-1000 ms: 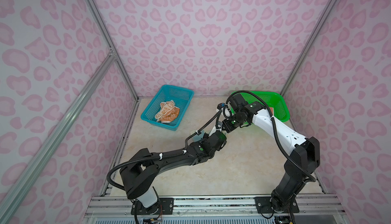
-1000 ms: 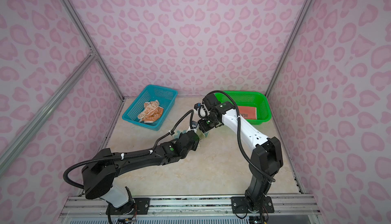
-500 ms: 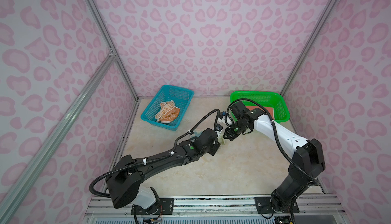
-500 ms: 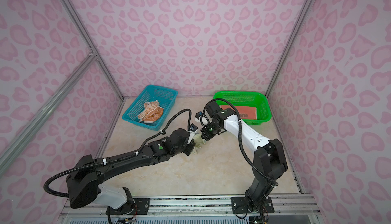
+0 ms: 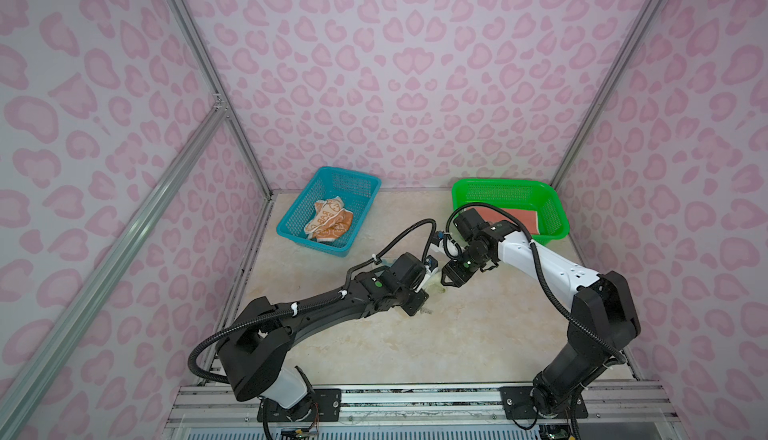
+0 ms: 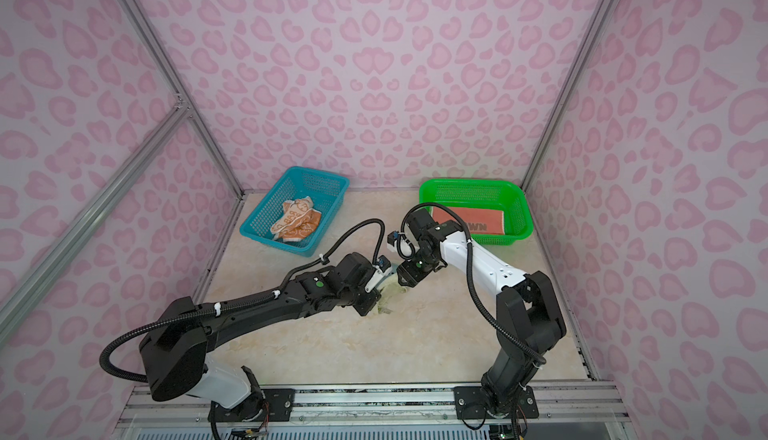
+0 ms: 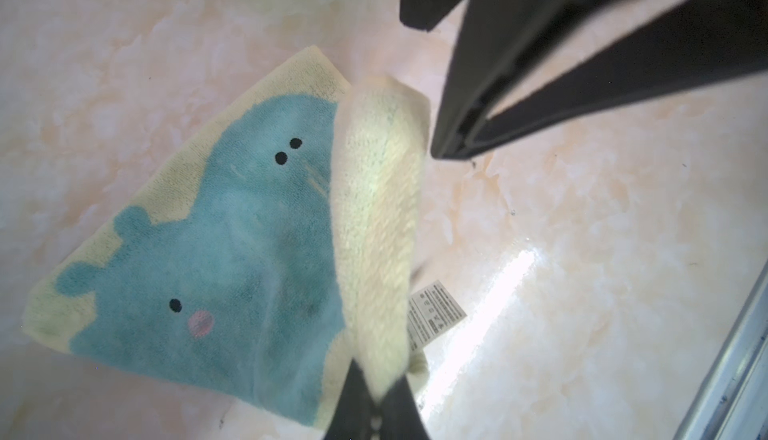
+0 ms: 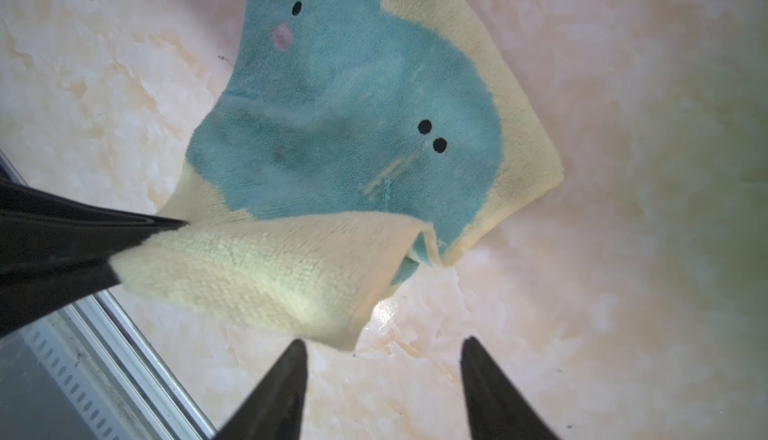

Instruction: Fold and stack the towels

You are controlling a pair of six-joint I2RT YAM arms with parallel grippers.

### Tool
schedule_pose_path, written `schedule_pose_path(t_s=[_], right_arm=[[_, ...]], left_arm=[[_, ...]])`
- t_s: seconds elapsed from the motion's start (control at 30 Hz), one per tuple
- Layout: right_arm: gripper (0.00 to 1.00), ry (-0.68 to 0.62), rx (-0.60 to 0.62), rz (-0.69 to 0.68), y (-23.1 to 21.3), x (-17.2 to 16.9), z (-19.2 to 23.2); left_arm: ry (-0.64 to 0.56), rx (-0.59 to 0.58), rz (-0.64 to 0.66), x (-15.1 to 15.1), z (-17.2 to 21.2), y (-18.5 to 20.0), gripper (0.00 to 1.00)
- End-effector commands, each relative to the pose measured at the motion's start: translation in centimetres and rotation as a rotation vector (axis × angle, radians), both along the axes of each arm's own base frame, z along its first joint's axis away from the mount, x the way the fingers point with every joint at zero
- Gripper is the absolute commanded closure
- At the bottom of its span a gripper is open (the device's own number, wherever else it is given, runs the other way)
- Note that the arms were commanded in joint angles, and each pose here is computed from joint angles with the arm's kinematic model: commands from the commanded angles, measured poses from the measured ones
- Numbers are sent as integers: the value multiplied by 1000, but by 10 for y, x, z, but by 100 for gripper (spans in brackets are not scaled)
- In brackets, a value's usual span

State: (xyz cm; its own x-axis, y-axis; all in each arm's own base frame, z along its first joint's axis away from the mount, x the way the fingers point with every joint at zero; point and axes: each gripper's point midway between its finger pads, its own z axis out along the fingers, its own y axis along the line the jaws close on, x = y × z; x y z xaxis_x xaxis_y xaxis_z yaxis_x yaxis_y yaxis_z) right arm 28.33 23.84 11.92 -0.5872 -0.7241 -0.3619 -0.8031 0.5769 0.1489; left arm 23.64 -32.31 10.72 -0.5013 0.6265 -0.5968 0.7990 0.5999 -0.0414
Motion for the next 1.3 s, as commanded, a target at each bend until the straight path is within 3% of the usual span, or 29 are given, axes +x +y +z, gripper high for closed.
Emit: schedule_pose_path(t_s=[0.0,0.2,0.37,0.53,0.67,0.77,1.27], right_arm=[[2,-143,-76,121,3,-4,0],[1,-440,-5,158,10,11,24],[1,-743,70,38,-7,33,57],[3,-976,201,87,-10,20,80],[4,-1023,351,268,-1,-11,88],[9,-1015,375,393,7,-27,86],[30,-838,391,555,29,-40,67]], left_arm=[[13,-18,-31,-1,4,-6,97],[17,-49,-59,1,13,-11,97],[-3,-59,-51,5,18,-9,97],[-24,-83,-47,6,24,-8,97],[-17,-107,-61,5,30,-9,97],[-2,-132,-82,3,34,-11,97],[-9,-134,-81,3,38,-6,97]])
